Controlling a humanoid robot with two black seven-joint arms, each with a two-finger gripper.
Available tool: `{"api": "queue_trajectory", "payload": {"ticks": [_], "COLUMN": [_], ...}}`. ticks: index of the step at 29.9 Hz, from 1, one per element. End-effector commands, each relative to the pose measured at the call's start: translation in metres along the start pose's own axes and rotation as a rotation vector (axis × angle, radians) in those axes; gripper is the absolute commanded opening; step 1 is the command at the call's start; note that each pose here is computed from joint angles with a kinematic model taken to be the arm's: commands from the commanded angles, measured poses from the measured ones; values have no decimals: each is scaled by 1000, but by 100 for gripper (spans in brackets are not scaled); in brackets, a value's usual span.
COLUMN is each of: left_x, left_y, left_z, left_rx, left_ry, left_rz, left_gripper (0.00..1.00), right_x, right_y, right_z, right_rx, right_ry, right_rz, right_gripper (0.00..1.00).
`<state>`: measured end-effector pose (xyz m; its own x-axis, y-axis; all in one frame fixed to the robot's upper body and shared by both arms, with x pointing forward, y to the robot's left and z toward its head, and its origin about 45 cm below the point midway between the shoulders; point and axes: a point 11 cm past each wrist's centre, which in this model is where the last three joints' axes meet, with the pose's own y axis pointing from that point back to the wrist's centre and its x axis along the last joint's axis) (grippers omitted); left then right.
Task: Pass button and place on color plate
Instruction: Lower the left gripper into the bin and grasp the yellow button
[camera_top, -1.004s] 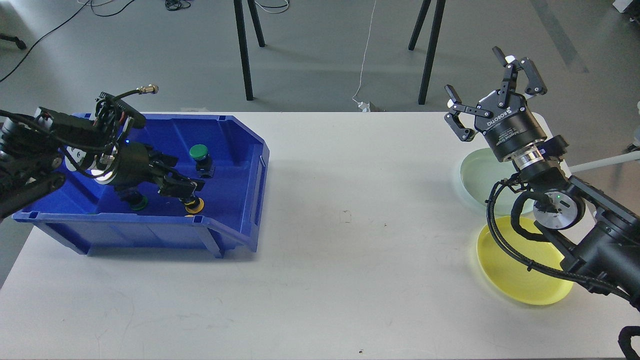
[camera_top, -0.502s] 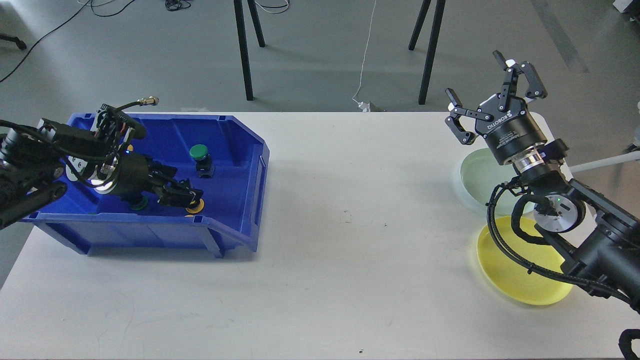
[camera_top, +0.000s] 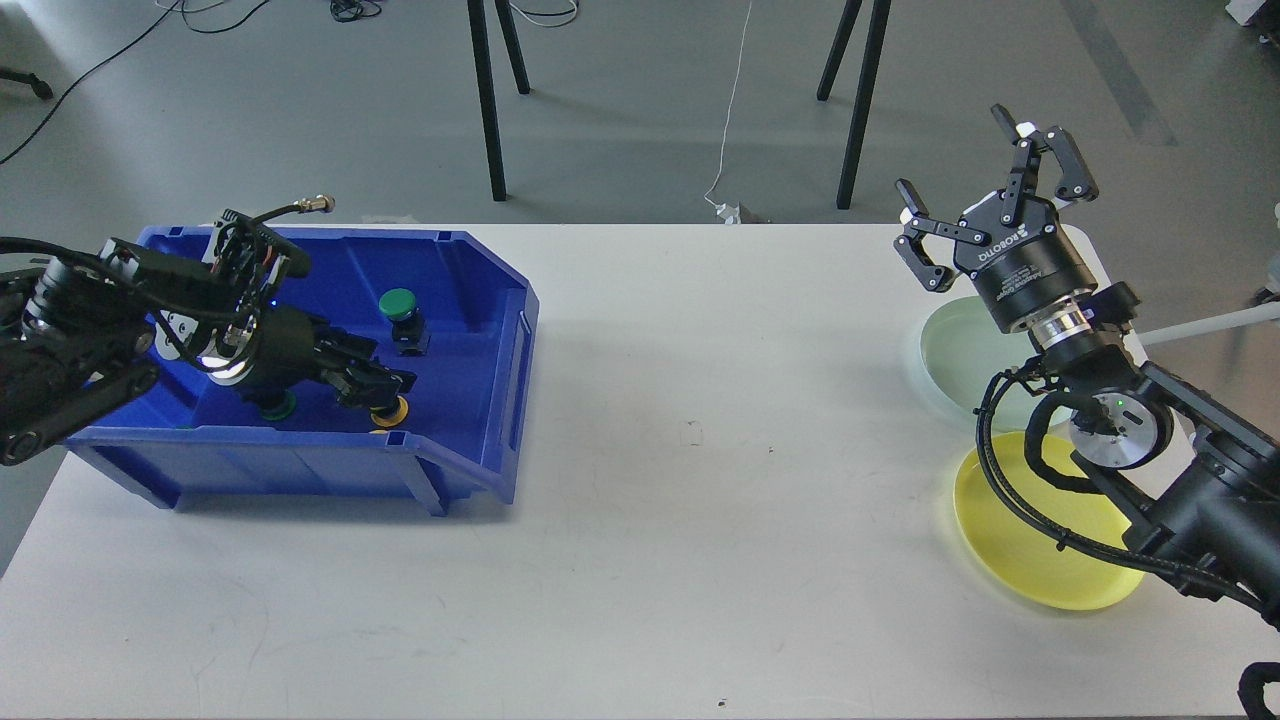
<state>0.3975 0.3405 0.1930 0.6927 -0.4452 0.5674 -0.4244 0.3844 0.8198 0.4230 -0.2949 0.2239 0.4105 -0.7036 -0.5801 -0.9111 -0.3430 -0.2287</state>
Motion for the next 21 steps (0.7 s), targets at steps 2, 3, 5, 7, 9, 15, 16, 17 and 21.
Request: {"api": "queue_trajectory", "payload": {"ticks": [2, 3, 5, 7, 9, 15, 16, 17, 21], "left_x": [-2, -2, -2, -1, -1, -1, -1, -2, -4], "left_y": [-1, -1, -1, -1, -1, -2, -2, -2, -2], "left_z": [0, 0, 0, 0, 1, 1, 1, 1, 0], "left_rx": [-2, -2, -3, -3, -4, -6, -6, -6, -4], "left_ry": [-4, -4, -4, -5, -3, -2, -2, -1, -2], "left_rz": [10, 10, 13, 18, 22, 18, 18, 17, 12], "left_gripper": [58, 58, 57, 57, 59, 68, 70, 71, 73], "right_x": [2, 3, 2, 2, 2, 2, 2, 3, 4], "right_y": [2, 3, 3, 3, 3, 3, 3, 3, 5], "right_z": [1, 1, 2, 1, 1, 1, 1, 1, 2], "right_rx": [0, 1, -1, 1, 1, 1, 1, 1, -1], "right_ry": [-2, -2, -3, -3, -3, -3, -3, -2, -5], "right_rz": [6, 9, 8, 8, 8, 8, 8, 9, 13], "right_gripper": [99, 99, 99, 99, 99, 99, 99, 99, 99]}}
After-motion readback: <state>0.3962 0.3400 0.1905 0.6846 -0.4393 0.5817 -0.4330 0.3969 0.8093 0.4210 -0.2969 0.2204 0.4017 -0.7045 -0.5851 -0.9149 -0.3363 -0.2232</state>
